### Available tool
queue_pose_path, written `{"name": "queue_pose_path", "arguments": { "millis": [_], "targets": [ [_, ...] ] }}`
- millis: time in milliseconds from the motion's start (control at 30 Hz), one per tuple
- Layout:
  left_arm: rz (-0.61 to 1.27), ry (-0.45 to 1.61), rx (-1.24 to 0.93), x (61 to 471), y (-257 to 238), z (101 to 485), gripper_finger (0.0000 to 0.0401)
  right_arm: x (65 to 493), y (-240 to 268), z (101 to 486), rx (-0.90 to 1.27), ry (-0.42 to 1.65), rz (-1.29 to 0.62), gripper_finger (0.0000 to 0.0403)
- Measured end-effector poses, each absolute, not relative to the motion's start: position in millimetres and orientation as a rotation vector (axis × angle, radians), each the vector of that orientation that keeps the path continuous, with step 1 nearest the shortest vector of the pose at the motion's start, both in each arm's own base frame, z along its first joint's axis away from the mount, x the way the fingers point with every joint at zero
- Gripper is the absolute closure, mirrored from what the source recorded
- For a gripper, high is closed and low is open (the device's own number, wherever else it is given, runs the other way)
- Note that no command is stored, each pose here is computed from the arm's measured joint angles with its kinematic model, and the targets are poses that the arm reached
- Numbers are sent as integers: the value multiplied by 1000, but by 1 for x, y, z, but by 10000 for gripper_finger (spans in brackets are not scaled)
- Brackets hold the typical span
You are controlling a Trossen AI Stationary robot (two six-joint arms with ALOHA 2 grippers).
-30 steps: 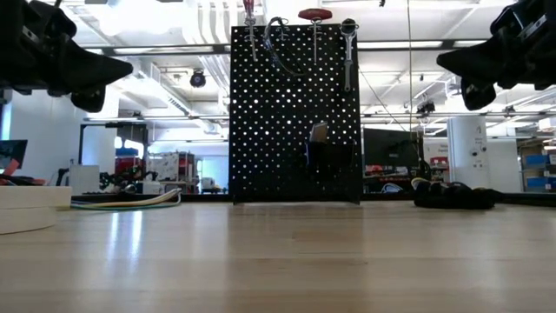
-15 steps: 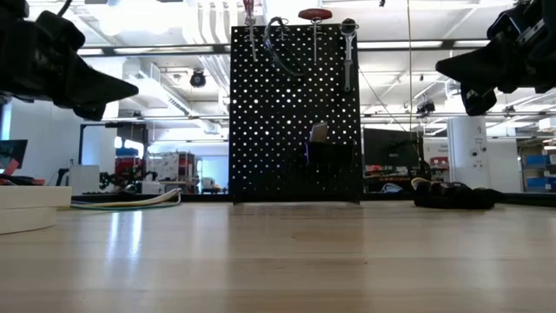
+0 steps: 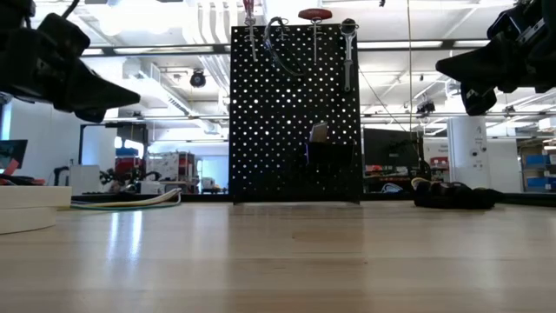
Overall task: Hang tools onto peg board
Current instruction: Return to Home Position
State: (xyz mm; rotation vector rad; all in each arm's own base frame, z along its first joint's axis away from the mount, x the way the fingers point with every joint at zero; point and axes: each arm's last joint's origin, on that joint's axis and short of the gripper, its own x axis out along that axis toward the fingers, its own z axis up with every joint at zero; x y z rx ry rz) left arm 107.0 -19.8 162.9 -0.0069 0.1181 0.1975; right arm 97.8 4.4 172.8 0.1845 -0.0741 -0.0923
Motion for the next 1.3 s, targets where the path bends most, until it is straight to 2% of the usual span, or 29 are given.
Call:
{"name": "queue_pose_path", "arguments": {
  "millis": [1300],
  "targets": [
    [198,196,27,112,-21,156,401,98,4,173,184,-75,-93,403]
  ]
}}
